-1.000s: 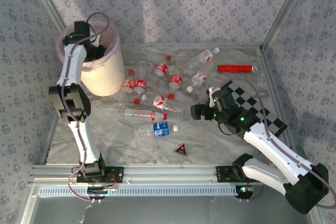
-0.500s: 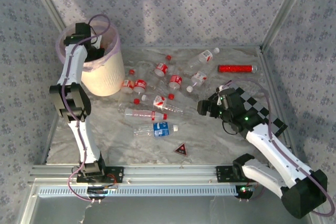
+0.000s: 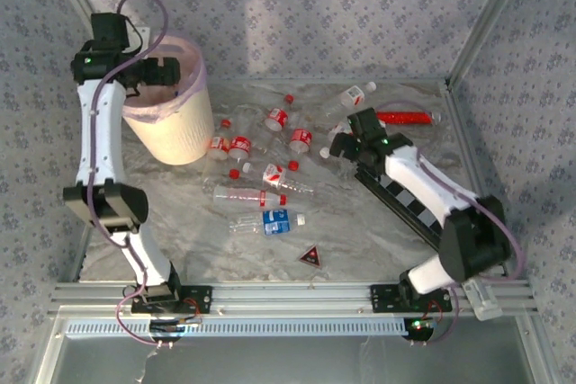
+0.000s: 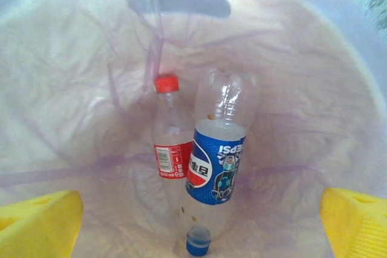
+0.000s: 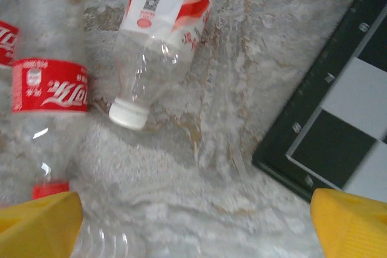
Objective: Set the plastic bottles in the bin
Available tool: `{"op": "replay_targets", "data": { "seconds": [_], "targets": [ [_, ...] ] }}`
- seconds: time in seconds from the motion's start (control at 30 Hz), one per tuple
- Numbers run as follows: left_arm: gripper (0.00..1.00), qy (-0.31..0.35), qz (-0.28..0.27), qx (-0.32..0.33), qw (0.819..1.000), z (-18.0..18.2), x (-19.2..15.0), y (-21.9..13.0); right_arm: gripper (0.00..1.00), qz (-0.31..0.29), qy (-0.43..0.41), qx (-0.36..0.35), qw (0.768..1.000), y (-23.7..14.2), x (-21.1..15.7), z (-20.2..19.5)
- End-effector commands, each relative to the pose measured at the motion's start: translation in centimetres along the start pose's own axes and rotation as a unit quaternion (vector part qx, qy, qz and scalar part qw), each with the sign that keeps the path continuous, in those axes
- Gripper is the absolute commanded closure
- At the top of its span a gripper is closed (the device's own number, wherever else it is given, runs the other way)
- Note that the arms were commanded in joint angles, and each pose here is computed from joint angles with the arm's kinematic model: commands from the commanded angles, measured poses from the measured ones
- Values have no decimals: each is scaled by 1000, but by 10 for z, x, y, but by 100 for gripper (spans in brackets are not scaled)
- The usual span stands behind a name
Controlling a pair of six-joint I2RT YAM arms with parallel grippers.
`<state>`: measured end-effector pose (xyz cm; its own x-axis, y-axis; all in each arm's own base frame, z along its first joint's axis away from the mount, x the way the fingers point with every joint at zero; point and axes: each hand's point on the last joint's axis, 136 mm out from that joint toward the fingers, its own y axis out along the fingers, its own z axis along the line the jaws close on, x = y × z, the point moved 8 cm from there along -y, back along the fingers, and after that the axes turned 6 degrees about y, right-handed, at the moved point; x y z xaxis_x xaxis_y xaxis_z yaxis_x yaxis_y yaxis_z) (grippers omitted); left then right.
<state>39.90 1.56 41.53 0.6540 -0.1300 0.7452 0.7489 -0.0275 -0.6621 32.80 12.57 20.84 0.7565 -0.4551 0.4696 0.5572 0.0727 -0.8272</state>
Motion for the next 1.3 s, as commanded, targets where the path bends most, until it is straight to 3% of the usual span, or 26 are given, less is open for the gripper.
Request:
{"op": "replay_targets", "data": {
  "seconds": [0.0, 0.13, 0.27, 0.5, 0.6, 0.67, 0.77, 0.87, 1.1, 1.27],
  "targets": [
    [0, 16, -28, 17, 999, -18, -9, -50, 2, -6, 24, -22, 999, 21, 22, 13],
    [0, 55, -52, -6, 997, -71, -42, -81, 0, -1, 37, -27, 999, 50, 33, 28],
    [0, 40, -73, -99, 992, -129, -91, -93, 0, 18, 65, -49, 996, 78, 37, 31],
    [0, -13, -56, -224, 973, -198, -150, -70, 0, 21, 87, -66, 994, 117, 41, 34],
    [0, -68, -67, -307, 947, -219, -162, -55, 0, 24, 90, -67, 993, 128, 40, 35],
    [0, -94, -65, -331, 937, -227, -169, -45, 0, 32, 93, -71, 993, 137, 38, 34],
    [0, -101, -42, -321, 941, -234, -179, -32, 0, 40, 94, -75, 992, 146, 36, 32],
    [0, -108, -40, -341, 933, -241, -180, -27, 3, 44, 89, -74, 992, 149, 34, 32],
    [0, -121, -30, -347, 929, -245, -180, -21, 23, 34, 77, -74, 994, 128, 34, 30],
    [0, -161, -47, -410, 897, -254, -171, -26, 33, 34, 63, -76, 995, 108, 37, 24]
  ]
}}
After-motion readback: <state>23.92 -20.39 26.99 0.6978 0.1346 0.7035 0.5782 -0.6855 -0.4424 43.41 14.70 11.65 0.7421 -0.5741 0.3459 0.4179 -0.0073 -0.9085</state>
